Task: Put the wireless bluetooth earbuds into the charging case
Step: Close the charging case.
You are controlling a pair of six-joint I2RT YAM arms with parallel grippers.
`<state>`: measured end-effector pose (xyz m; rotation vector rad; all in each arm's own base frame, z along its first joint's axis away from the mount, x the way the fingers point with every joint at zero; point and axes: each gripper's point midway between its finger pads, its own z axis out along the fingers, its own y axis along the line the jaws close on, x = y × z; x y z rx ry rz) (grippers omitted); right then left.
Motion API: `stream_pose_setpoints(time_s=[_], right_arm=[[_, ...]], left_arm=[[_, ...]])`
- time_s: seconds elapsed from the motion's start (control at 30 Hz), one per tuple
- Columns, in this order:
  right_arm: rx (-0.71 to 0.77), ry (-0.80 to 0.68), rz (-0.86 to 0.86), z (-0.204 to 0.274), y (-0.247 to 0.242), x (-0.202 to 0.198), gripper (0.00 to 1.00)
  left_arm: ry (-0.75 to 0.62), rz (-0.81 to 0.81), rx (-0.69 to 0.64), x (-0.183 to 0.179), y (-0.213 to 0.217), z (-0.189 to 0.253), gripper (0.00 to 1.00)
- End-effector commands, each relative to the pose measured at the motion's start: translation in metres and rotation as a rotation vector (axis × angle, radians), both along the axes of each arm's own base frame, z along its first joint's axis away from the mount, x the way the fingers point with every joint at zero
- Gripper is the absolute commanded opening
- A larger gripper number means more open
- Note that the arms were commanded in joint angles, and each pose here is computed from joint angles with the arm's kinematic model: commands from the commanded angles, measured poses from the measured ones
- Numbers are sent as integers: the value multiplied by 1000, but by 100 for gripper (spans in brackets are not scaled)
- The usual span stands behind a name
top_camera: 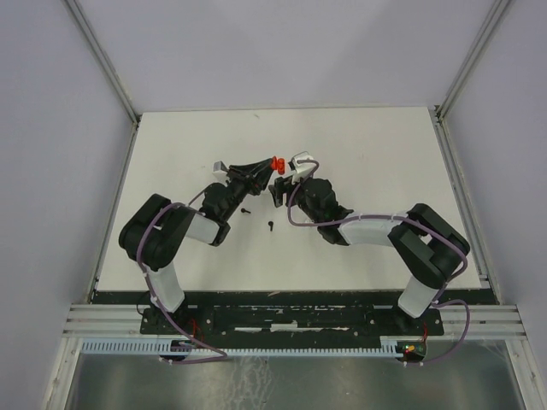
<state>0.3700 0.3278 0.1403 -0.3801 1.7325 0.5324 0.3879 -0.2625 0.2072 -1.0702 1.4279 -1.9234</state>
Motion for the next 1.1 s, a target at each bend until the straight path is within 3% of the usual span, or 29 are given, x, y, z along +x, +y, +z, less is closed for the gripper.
stream_pose_setpoints(time_s=[0.0, 0.57, 1.07], right_arm=[[45, -157, -65, 27, -7, 15, 78], [-14, -232, -188, 27, -27, 30, 80], [-71, -255, -280, 31, -57, 26, 82]], left_arm=[[-24, 2, -55, -6, 3, 20, 3], [9, -57, -75, -24, 0, -12, 3], [-2, -67, -72, -25, -1, -14, 3]])
